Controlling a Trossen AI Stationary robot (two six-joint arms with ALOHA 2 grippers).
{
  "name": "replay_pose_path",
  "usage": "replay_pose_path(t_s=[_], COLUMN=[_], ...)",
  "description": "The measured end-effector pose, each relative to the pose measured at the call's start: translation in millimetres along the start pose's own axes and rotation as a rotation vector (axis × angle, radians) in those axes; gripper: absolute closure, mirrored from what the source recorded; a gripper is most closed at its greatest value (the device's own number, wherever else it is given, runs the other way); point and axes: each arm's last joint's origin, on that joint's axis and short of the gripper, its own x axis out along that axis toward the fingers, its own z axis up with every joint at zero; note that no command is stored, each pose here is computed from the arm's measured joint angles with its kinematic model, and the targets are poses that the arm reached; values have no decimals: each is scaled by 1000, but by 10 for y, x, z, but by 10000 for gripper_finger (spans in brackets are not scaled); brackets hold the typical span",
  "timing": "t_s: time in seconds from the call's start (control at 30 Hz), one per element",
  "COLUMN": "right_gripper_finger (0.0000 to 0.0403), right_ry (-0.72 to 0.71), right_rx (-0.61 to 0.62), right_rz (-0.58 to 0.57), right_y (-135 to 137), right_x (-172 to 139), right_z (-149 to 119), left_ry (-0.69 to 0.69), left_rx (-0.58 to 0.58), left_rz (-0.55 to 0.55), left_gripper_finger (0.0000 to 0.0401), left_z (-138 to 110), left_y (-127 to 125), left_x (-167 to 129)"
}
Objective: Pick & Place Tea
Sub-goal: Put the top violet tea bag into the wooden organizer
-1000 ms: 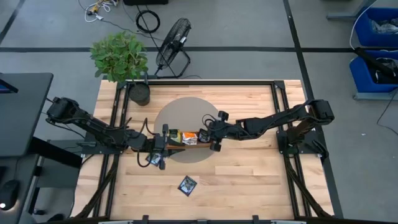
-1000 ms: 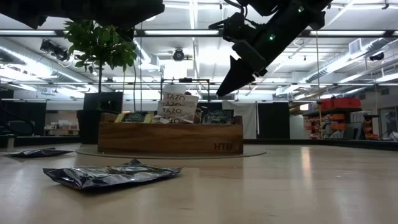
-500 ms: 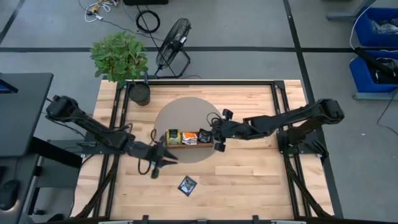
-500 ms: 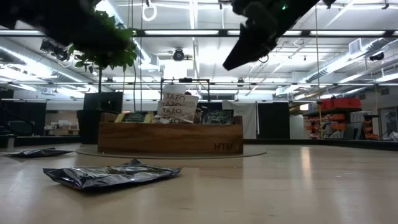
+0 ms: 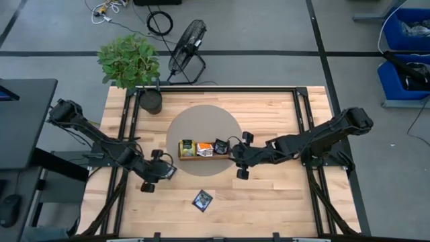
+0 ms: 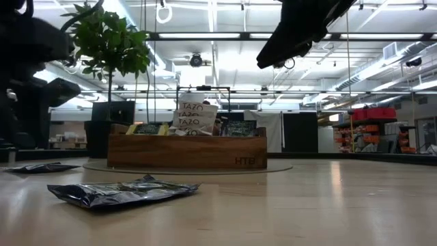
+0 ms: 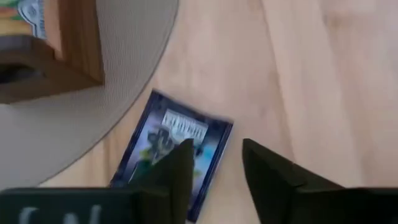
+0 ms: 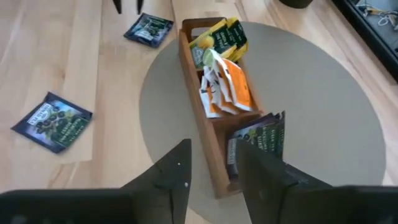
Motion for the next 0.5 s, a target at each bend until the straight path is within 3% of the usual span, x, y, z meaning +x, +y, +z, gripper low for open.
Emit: replay_pose_path(t_s=[0.3,0.5], right_gripper_finger=[271,271], right_ry=[-9,-23], right_rx=[30,37], right_rz=[11,15], right_y=[34,37], right_x=[-13,-13], right_z=[1,16], left_ry=[128,134], left_rx=[146,55], left_rz=[44,81], left_gripper_finger=[155,143], left_z=[-110,-135], left_y=[72,206], left_x=[0,65])
